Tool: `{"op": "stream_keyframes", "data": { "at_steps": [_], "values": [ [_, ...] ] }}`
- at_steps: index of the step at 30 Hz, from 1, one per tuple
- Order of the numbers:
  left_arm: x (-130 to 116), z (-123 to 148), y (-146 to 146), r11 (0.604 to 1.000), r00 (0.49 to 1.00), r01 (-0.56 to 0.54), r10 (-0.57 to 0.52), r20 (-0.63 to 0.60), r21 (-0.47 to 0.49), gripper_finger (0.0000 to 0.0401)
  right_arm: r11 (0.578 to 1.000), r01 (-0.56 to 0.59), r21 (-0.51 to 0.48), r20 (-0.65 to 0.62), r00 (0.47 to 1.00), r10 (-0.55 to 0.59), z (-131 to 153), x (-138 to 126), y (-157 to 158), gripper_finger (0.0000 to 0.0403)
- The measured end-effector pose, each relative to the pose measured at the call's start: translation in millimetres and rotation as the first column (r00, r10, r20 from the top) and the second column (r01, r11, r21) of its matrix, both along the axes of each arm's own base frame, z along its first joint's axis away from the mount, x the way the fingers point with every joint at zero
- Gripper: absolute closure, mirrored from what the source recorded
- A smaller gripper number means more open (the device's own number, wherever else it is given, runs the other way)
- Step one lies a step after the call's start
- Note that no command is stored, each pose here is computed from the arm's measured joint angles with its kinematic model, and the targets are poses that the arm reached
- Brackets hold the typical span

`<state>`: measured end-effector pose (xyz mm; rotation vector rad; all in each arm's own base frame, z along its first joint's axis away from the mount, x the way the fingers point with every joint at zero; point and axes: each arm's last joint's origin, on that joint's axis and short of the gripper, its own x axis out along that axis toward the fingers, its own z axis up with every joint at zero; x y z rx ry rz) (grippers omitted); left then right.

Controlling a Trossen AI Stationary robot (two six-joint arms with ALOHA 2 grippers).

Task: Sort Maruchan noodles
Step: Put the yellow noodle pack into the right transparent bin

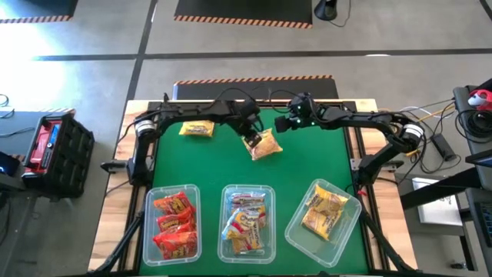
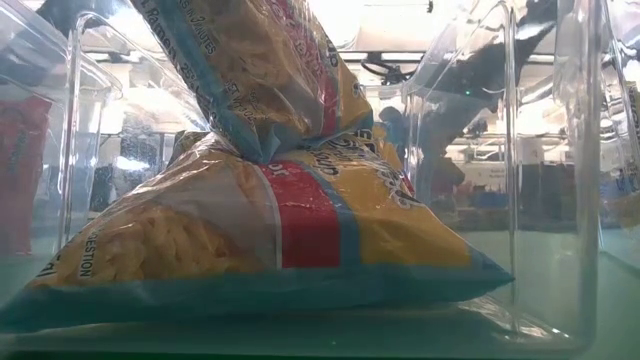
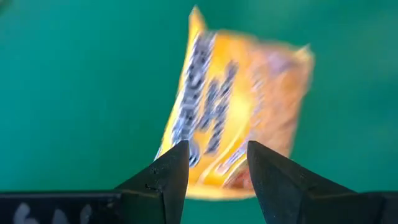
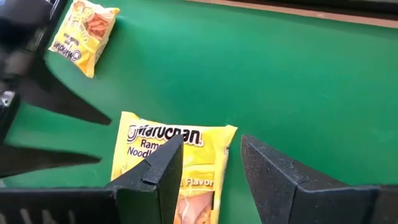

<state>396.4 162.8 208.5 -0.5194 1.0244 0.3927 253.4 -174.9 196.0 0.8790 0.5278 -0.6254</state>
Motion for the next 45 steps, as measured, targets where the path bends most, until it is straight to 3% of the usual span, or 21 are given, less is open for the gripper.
{"op": "stream_keyframes", "data": {
  "at_steps": [4,18,22,33,41,45],
  "values": [
    [8,7,-3,0.999,0.999,0.035,-0.034,0.038,-0.007,0.0255,1.000,-0.002,-0.009,-0.004,1.000,0.002,0,-1,-2,0.0250],
    [10,-27,-10,0.995,0.995,0.040,-0.048,-0.087,-0.095,0.0255,0.998,0.017,-0.066,-0.047,0.999,-0.020,-1,-3,-4,0.0250],
    [2,-37,-11,0.999,0.983,0.015,-0.024,-0.183,-0.050,0.0255,1.000,-0.018,-0.006,-0.068,0.998,0.017,-4,-5,0,0.0250],
    [4,-67,-10,1.000,0.977,-0.006,0.006,-0.215,-0.001,0.0255,0.983,-0.158,0.089,0.001,0.987,0.159,-4,-4,5,0.0250],
    [0,-78,-10,0.999,0.973,0.029,-0.022,-0.229,0.027,0.0255,0.929,-0.268,0.255,0.062,0.963,0.261,-23,0,8,0.0250],
    [2,-78,-8,0.999,0.977,0.026,-0.016,-0.211,0.043,0.0255,0.921,-0.274,0.276,0.058,0.961,0.269,-30,2,7,0.0250]
  ]
}}
